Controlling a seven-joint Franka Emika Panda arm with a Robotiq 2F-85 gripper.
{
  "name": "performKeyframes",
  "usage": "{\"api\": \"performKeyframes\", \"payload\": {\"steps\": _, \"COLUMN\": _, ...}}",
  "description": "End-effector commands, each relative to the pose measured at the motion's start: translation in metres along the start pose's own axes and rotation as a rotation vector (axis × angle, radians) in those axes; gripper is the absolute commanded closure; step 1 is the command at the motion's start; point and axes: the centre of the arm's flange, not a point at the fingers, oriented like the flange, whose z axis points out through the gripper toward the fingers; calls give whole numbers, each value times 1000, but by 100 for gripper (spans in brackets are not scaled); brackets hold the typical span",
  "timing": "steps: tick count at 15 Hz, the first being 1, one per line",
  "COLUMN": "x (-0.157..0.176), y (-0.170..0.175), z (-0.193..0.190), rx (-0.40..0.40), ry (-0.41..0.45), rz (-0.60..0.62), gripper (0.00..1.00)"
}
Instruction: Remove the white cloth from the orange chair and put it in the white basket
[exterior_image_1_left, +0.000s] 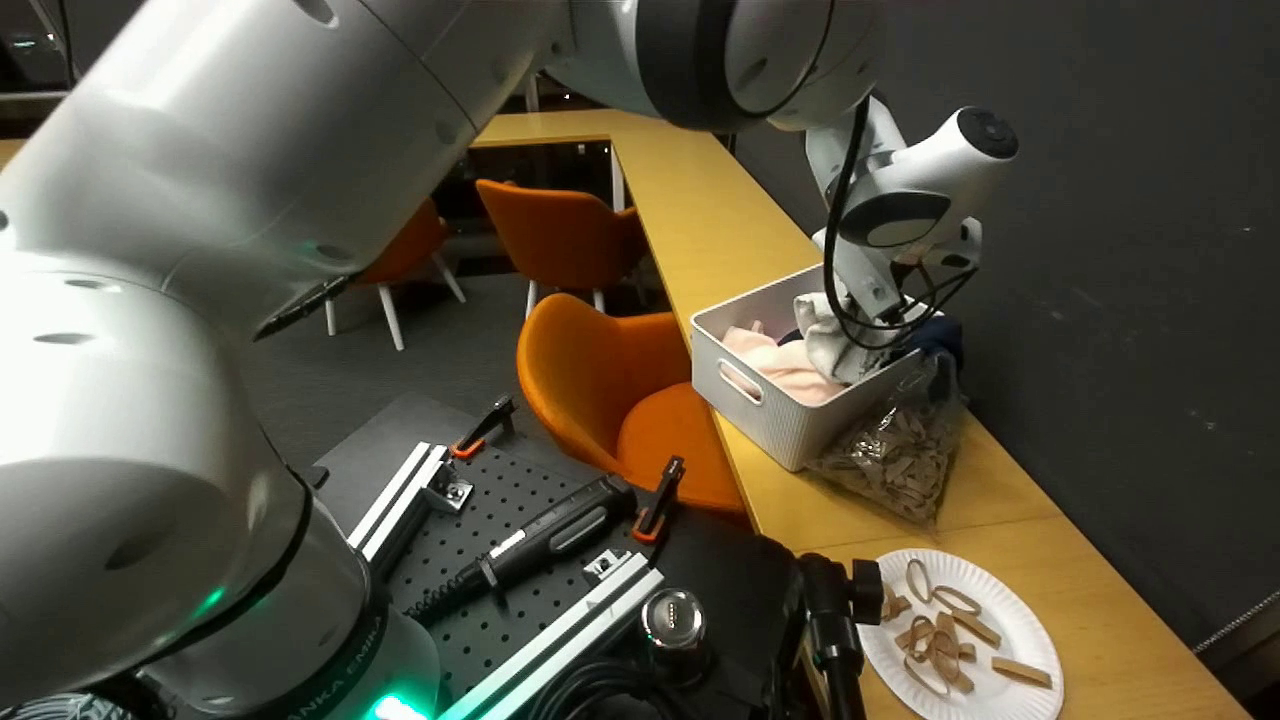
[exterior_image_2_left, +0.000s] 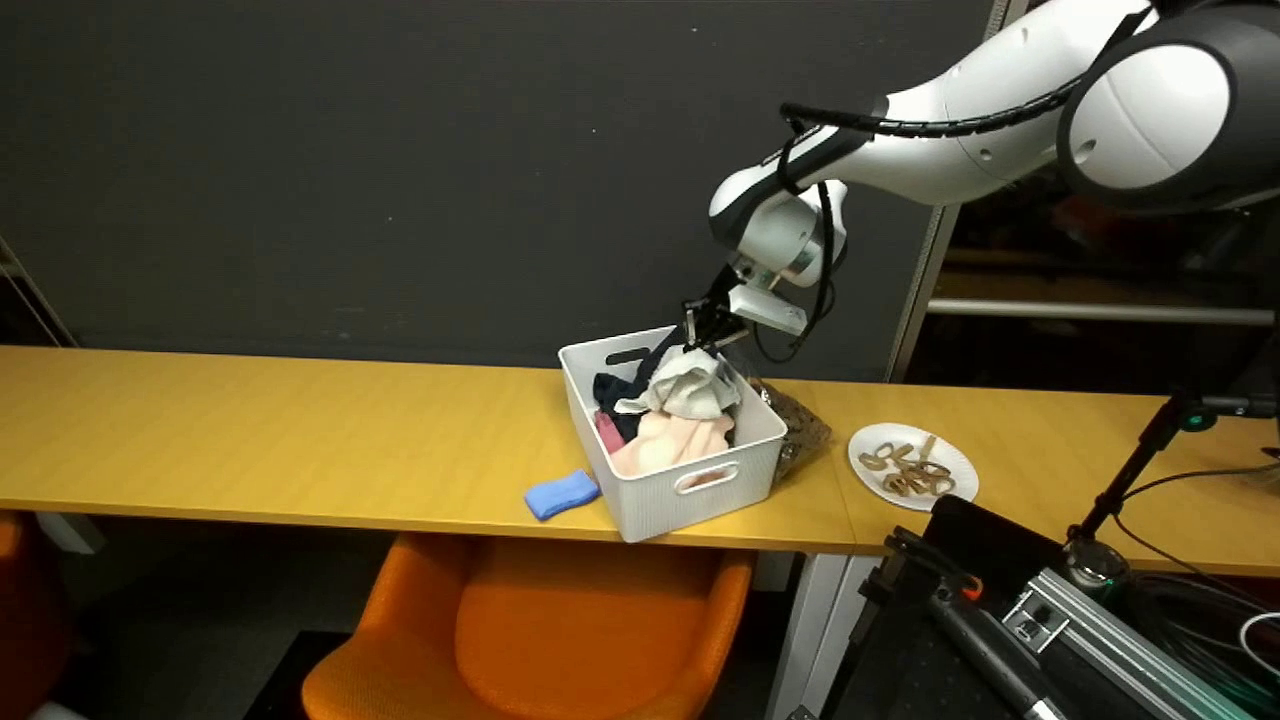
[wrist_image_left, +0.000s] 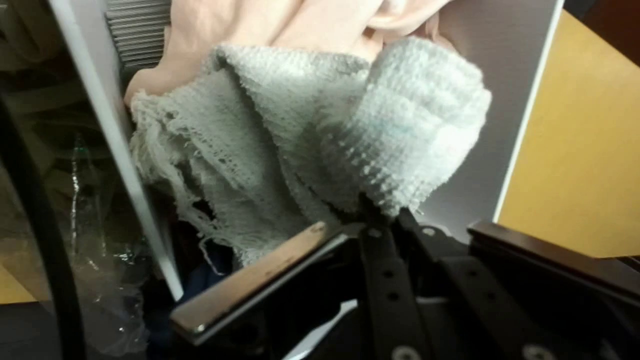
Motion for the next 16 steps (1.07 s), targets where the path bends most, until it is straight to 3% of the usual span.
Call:
{"api": "performKeyframes", "payload": {"steps": 1, "x": 30, "y": 2, "z": 35, "rx": -13, "ry": 16, "rz": 18, "gripper": 98}}
{"api": "performKeyframes", "payload": {"steps": 5, "x": 27, "y": -2, "z": 95, "rx": -19, "ry": -24, "rz": 18, "gripper": 98}}
{"api": "performKeyframes", "payload": {"steps": 8, "x": 15, "y": -1, "z": 112, "rx": -34, "ry": -36, "rz": 18, "gripper": 98}}
{"api": "performKeyframes", "payload": {"steps": 9, "x": 11, "y": 0, "z": 109, "rx": -48, "ry": -37, "rz": 21, "gripper": 92}}
{"api": "performKeyframes", "payload": {"steps": 10, "x": 9, "y": 1, "z": 105, "rx": -64, "ry": -38, "rz": 21, "gripper": 68}}
{"api": "performKeyframes", "payload": {"steps": 12, "x": 2, "y": -4, "z": 87, "rx": -94, "ry": -28, "rz": 16, "gripper": 64}}
{"api": "performKeyframes", "payload": {"steps": 16, "x": -8, "y": -32, "z": 52, "rx": -128, "ry": -18, "rz": -3, "gripper": 35}}
